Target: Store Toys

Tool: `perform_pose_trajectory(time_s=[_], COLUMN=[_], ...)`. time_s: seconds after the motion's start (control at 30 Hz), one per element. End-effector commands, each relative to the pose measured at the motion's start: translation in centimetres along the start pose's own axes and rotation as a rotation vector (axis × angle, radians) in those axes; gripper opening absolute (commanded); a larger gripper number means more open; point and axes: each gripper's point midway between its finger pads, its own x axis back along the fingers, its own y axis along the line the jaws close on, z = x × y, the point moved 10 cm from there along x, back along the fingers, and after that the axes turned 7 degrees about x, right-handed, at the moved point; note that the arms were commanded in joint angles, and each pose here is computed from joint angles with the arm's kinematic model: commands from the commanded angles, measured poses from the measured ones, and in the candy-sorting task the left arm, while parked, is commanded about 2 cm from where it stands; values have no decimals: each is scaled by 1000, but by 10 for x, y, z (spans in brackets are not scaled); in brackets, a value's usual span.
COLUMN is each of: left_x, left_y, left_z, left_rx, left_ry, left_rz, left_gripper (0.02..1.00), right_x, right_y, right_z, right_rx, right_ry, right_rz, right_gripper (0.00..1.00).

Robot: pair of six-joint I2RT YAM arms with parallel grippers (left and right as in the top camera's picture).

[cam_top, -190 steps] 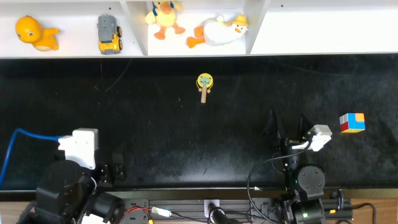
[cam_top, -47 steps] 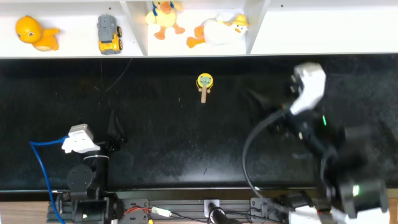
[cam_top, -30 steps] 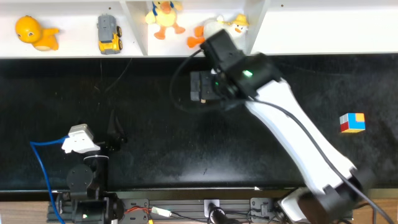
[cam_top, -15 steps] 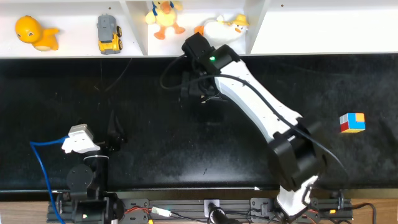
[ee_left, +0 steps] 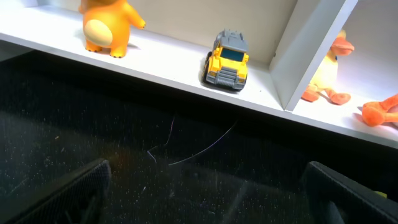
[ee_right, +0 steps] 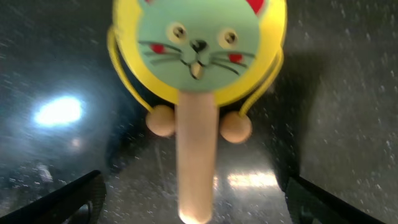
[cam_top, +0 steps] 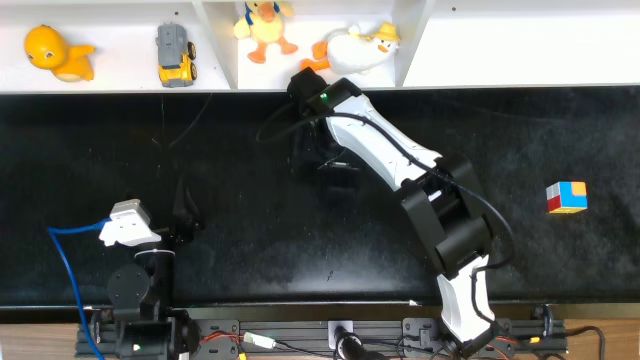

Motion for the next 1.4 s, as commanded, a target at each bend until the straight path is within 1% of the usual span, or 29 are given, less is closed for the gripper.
perform_pose_trajectory(time_s=[0.03, 0.07, 0.13, 0.27, 0.37, 0.57, 0.67, 0.9, 1.0, 1.07, 1.13, 1.27, 1.4], left_x=[1, 1, 1, 1, 1, 1, 1, 1, 1, 1, 1, 1, 1], left_y=[-2, -2, -2, -2, -2, -2, -2, -2, -2, -2, -2, -2, -2], left_z=[0, 0, 0, 0, 0, 0, 0, 0, 0, 0, 0, 0, 0], left_rx=[-23, -23, -23, -23, -23, -23, -23, -23, -23, -23, -23, -23, -23], left_ry=[-1, -1, -1, -1, -1, -1, -1, -1, -1, -1, -1, -1, -1], left_rz=[18, 18, 18, 18, 18, 18, 18, 18, 18, 18, 18, 18, 18], left_gripper=[998, 998, 998, 998, 998, 996, 996, 998, 998, 998, 998, 998, 996], right_x=[-13, -14, -16, -16, -16, -16, -16, -16, -16, -15, -12, 11, 66], right_y=[8, 8, 9, 9, 9, 9, 9, 8, 6, 5, 4, 3, 0], right_z=[-4, -5, -6, -6, -6, -6, -6, -5, -4, -2, 0, 4, 15], right_rx=[53, 62, 80, 93, 104, 114, 114, 113, 110, 106, 100, 104, 122], right_ry=[-2, -3, -7, -11, -11, -8, -8, -3, 12, 34, 66, 103, 67], right_rz=[-11, -12, -14, -16, -16, -14, -14, -12, -4, -8, -20, -15, -28], right_gripper=[888, 864, 783, 560, 432, 325, 303, 205, 123, 47, 47, 47, 45])
